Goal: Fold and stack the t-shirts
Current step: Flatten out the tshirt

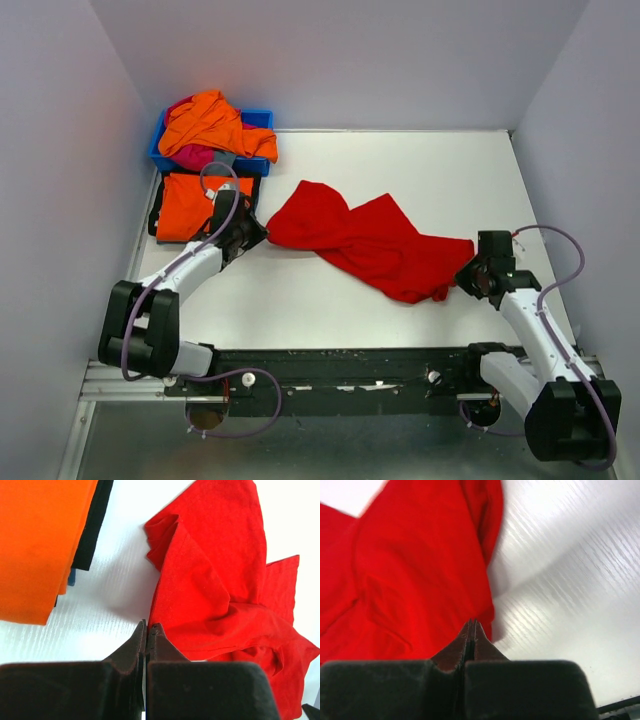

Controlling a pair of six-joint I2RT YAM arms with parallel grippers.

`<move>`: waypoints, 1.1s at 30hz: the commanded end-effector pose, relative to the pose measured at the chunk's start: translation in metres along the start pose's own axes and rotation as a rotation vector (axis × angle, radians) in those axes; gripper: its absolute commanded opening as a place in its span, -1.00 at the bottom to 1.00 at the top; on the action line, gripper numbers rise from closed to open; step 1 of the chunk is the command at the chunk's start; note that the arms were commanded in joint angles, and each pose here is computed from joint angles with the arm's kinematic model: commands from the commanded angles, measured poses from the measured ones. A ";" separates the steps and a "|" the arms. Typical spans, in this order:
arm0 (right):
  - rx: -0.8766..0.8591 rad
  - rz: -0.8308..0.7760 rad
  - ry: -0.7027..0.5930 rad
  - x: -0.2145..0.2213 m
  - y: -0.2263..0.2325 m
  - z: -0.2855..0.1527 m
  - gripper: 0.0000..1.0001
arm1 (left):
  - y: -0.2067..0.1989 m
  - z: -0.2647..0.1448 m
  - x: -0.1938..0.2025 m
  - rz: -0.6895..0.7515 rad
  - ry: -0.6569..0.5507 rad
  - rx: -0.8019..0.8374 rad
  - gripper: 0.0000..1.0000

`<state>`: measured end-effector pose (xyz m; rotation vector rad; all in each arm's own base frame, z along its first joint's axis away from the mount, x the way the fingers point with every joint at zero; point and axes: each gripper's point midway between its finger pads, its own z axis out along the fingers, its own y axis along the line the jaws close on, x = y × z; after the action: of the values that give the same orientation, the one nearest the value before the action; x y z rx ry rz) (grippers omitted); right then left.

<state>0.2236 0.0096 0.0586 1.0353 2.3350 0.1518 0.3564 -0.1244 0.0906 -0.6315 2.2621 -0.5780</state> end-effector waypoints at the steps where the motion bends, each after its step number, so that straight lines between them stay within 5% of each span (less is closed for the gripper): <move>1: -0.060 -0.024 -0.063 -0.027 0.022 -0.021 -0.99 | 0.001 -0.016 -0.004 0.033 -0.002 -0.013 -1.00; 4: -0.083 -0.028 -0.083 -0.032 0.025 -0.032 -0.89 | -0.005 -0.025 -0.012 0.037 -0.032 -0.003 -1.00; 6: -0.075 -0.016 -0.088 -0.030 0.021 -0.031 -0.14 | -0.006 -0.028 -0.014 0.030 -0.044 0.003 -1.00; 8: -0.065 0.007 -0.078 -0.025 0.017 -0.026 0.32 | -0.007 -0.030 -0.013 0.030 -0.039 0.008 -1.00; 13: -0.050 0.070 -0.025 -0.008 0.012 -0.011 0.50 | -0.006 -0.031 -0.008 0.027 -0.021 0.013 -1.00; 18: -0.076 0.138 -0.037 -0.002 0.012 0.004 0.43 | -0.005 -0.032 -0.003 0.024 -0.016 0.027 -1.00; 23: -0.044 0.165 -0.034 0.002 0.006 0.013 0.13 | -0.004 -0.035 -0.002 0.035 -0.009 0.027 -1.00; 27: -0.058 0.180 -0.048 0.000 0.009 0.015 -0.29 | -0.007 -0.038 -0.006 0.042 -0.024 0.034 -1.00; 31: -0.073 0.170 -0.073 -0.008 0.013 0.011 -0.95 | -0.013 -0.041 -0.010 0.065 -0.023 0.046 -1.00; 33: -0.080 0.160 -0.098 -0.015 0.015 0.005 -0.99 | -0.014 -0.042 -0.012 0.070 -0.027 0.049 -1.00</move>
<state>0.2348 0.0160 0.0509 1.1787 2.2071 0.2618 0.3369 -0.1189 0.1180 -0.5776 2.2413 -0.5750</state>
